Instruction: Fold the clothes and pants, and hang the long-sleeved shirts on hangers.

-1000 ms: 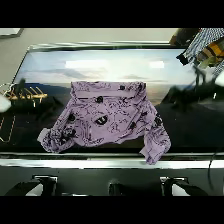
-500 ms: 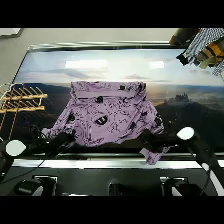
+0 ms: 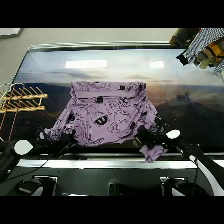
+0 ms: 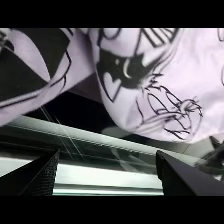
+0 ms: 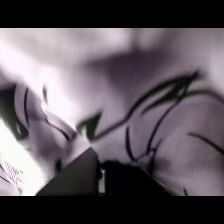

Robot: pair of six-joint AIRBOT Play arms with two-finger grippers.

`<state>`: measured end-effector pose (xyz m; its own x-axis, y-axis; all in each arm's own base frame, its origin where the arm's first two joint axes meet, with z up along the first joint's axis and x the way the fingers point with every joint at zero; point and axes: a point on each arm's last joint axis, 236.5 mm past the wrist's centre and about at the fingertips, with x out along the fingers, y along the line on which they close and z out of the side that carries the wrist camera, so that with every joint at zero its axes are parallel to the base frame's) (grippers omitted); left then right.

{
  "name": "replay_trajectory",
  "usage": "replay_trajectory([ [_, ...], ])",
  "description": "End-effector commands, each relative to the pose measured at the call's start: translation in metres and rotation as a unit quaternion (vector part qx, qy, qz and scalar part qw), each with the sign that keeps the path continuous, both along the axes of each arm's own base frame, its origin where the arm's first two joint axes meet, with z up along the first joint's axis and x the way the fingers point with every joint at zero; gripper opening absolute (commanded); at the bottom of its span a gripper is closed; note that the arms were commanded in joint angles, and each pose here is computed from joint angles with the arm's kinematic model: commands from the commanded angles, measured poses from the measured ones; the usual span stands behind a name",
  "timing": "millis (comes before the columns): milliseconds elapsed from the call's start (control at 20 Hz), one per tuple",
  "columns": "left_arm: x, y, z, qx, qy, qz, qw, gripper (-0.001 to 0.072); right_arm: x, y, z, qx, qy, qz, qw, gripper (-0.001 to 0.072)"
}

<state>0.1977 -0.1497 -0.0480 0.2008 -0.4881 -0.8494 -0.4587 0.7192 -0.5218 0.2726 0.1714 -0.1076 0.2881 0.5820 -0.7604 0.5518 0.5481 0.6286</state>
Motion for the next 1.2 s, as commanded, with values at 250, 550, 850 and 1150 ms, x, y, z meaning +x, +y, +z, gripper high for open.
replay_trajectory([
  [250,0.02,-0.02,-0.025,0.002,-0.011,-0.004,1.0,0.069,0.001,0.011,0.034,0.026,-0.04,0.019,0.999,0.0038],
  [550,0.045,-0.033,-0.044,-0.022,-0.007,0.055,0.998,0.0175,-0.015,0.021,0.052,0.05,-0.034,0.044,0.997,0.0038],
  [850,0.032,-0.028,0.013,-0.022,-0.03,-0.012,0.999,0.0025,-0.066,0.022,0.087,0.041,-0.033,0.123,0.991,0.0038],
  [1150,-0.057,-0.003,0.074,0.016,-0.017,-0.141,0.99,0.0024,-0.188,0.001,0.147,0.03,0.052,0.145,0.988,0.0038],
])
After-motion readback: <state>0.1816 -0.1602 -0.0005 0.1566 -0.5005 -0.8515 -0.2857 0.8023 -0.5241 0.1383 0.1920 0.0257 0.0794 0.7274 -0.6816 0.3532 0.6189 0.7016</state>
